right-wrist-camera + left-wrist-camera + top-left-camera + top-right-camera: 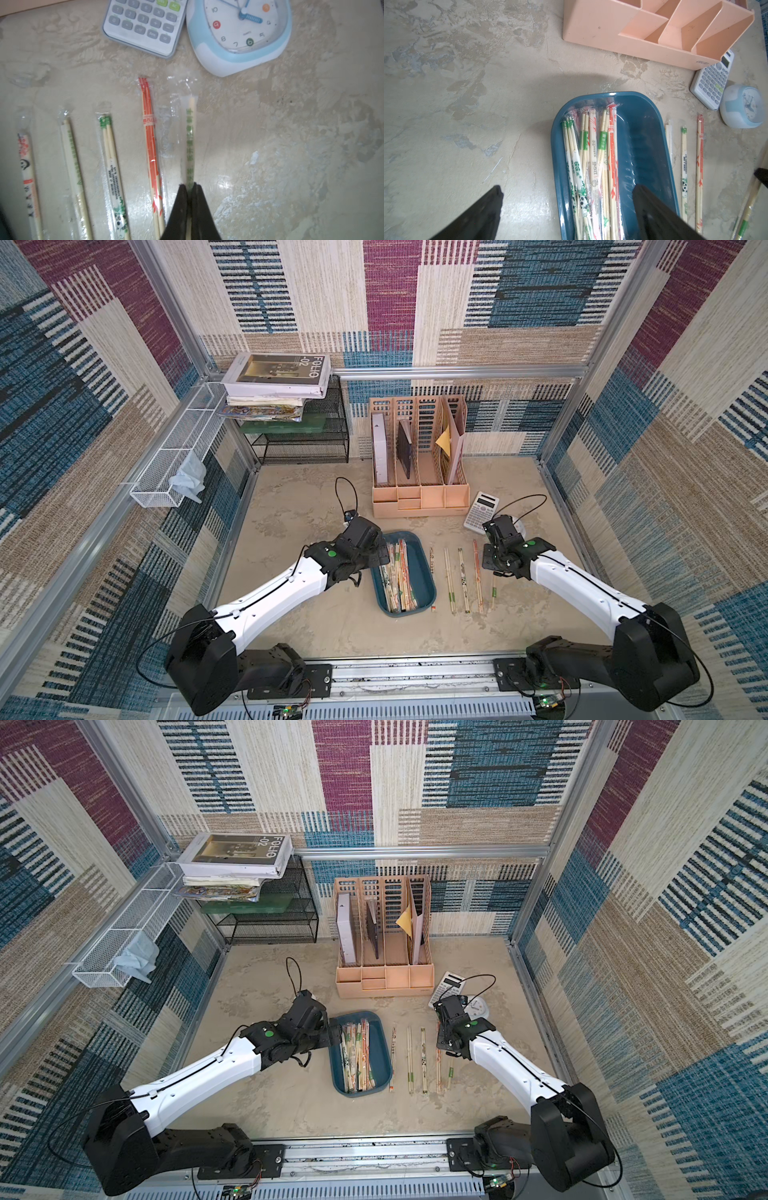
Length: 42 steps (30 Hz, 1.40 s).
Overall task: Take the paired disposable chopsticks out of the storage box
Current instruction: Place the paired disposable chopsticks at the center of the board, then move the storage box to the center of the board.
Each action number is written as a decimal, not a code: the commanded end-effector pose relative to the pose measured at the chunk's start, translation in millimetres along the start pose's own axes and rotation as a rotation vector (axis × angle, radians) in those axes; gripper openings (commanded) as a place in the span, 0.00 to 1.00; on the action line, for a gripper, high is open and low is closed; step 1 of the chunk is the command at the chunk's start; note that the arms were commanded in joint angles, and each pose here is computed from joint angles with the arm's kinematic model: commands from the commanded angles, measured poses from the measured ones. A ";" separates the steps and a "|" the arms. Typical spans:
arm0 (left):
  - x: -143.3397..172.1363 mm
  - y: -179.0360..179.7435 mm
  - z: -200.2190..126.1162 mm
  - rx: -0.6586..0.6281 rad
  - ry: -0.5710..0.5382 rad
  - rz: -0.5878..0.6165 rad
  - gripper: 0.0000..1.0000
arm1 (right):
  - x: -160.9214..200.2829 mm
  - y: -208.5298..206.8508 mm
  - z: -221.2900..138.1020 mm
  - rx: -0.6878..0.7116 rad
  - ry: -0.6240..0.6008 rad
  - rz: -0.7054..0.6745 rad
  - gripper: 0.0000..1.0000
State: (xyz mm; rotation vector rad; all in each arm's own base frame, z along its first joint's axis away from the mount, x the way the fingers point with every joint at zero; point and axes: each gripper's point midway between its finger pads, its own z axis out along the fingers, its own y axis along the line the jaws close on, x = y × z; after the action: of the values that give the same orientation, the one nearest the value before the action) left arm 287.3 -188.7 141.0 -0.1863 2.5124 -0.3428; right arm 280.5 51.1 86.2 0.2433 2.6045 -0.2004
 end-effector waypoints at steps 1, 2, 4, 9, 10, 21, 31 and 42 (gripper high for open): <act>-0.4 3.3 -1.2 -0.012 -0.006 0.013 0.99 | 0.3 -16.9 5.3 0.100 -0.001 -0.034 0.02; -0.2 3.3 -1.2 -0.011 -0.006 0.012 0.99 | 0.3 -19.1 7.2 0.117 0.000 -0.037 0.02; 0.1 3.7 -1.8 -0.011 -0.008 0.012 0.99 | 1.9 -22.2 11.8 0.143 0.009 -0.043 0.02; 0.6 5.0 -2.3 -0.011 -0.011 0.012 0.99 | 1.5 -16.5 20.8 0.143 0.020 -0.051 0.03; 0.2 5.2 -2.6 -0.012 -0.014 0.012 0.99 | 2.8 -16.1 23.0 0.146 0.025 -0.053 0.03; 0.8 11.3 -5.5 -0.033 -0.019 0.021 0.99 | -12.3 3.4 0.9 0.095 -0.023 -0.065 0.55; -8.4 39.4 -10.6 -0.106 -0.040 0.000 0.99 | -26.8 73.1 -27.6 -0.127 -0.058 -0.098 0.58; -19.8 70.1 -26.1 -0.130 -0.065 -0.056 0.99 | 5.9 148.5 -7.1 -0.178 0.016 -0.239 0.58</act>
State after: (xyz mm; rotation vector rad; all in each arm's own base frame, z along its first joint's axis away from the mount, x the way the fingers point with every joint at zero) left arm 287.4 -117.9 152.9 -0.3261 2.4592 -0.2045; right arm 301.1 181.3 75.6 -0.1245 2.6487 -0.0897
